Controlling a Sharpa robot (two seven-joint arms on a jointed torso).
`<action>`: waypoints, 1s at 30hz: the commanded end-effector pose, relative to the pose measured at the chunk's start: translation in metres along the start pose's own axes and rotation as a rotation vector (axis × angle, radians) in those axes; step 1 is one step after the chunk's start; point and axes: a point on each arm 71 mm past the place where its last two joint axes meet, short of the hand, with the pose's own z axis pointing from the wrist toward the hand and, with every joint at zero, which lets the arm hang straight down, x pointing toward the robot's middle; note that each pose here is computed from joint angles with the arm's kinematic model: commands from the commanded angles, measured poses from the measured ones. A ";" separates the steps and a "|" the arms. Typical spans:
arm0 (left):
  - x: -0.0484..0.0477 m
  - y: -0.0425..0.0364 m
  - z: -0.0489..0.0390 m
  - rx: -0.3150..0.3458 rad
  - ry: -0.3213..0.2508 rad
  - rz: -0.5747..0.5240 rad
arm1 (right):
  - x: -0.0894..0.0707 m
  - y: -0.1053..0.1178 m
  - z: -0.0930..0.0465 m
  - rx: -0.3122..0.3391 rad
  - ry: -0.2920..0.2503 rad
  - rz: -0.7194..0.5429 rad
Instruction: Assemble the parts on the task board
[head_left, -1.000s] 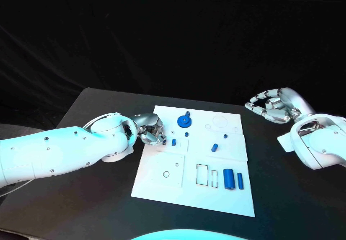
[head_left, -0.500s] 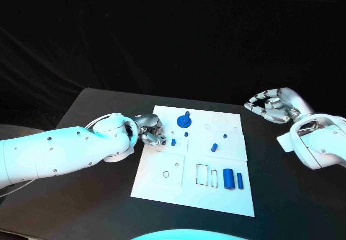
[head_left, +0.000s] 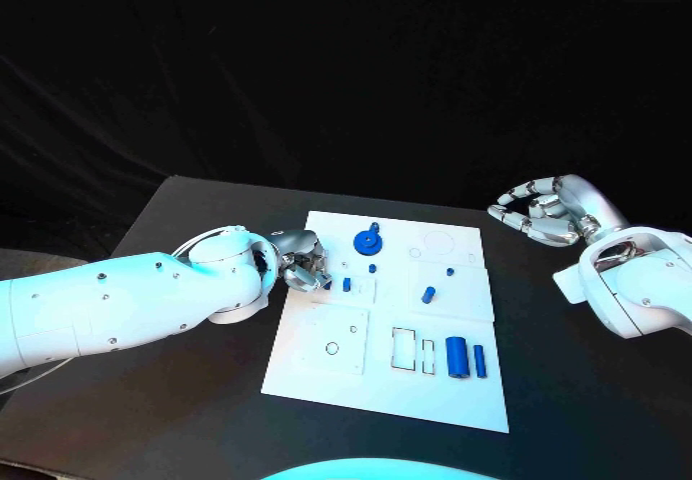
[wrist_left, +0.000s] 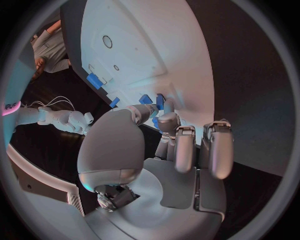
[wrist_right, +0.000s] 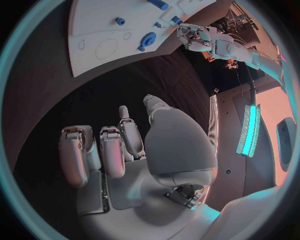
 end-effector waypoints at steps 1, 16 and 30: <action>0.0046 0.0001 0.0003 -0.017 0.041 0.007 | 0.000 0.001 0.000 -0.013 0.000 -0.005; 0.0072 -0.0013 0.0001 -0.019 0.074 -0.003 | 0.000 0.001 0.000 -0.013 -0.001 -0.006; 0.0085 -0.0045 0.0010 -0.010 0.085 -0.012 | 0.000 0.001 0.000 -0.013 -0.002 -0.006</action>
